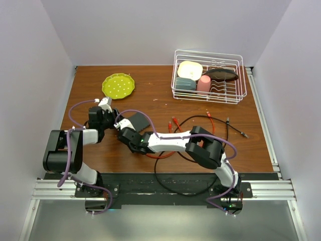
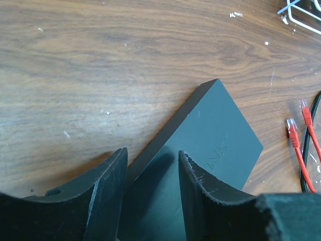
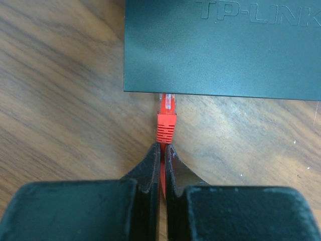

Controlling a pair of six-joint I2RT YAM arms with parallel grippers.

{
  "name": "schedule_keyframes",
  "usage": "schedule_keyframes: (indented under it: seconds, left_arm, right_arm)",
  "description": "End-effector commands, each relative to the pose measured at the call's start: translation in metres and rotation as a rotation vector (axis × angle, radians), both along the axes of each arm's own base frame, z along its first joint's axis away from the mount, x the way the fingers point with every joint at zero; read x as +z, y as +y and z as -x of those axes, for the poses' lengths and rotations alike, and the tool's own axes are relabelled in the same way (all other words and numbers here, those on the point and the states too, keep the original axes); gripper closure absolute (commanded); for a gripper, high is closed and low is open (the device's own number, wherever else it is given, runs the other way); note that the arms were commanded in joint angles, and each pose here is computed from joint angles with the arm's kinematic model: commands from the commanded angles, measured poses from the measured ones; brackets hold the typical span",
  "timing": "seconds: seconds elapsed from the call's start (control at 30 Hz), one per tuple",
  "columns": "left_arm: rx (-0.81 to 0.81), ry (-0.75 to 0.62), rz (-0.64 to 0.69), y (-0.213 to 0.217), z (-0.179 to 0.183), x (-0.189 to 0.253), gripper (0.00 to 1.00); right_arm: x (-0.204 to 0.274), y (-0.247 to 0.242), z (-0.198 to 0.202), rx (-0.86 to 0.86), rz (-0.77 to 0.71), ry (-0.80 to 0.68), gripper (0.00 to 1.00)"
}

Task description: Insert the plug into the switch port

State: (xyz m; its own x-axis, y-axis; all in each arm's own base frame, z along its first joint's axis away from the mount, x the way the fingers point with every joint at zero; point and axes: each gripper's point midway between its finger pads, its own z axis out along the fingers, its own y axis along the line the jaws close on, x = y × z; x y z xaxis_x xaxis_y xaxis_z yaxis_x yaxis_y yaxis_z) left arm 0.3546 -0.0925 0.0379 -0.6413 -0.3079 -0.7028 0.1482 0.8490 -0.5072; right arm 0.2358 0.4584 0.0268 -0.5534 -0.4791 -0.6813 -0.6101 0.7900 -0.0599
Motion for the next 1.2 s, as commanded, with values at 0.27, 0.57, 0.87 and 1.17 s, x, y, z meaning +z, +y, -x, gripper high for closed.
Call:
schedule_keyframes:
  seconds: [0.27,0.57,0.87,1.17]
  left_arm:
    - [-0.131,0.139,0.121,-0.031,0.037,-0.014,0.55]
    - [-0.13,0.15,0.111,-0.03,0.037,-0.018,0.58]
    - [-0.037,0.024,0.029,-0.012,-0.015,0.022,0.39]
    - [0.034,-0.09,-0.022,0.0,-0.054,0.055,0.32]
  right_arm:
    - [0.076,0.049,-0.07,-0.094,-0.284,-0.183,1.0]
    - [0.079,0.046,-0.085,-0.113,-0.302,-0.183,1.0]
    - [0.061,0.04,-0.076,-0.107,-0.295,-0.147,1.0]
    - [0.043,0.033,-0.072,-0.101,-0.272,-0.133,1.0]
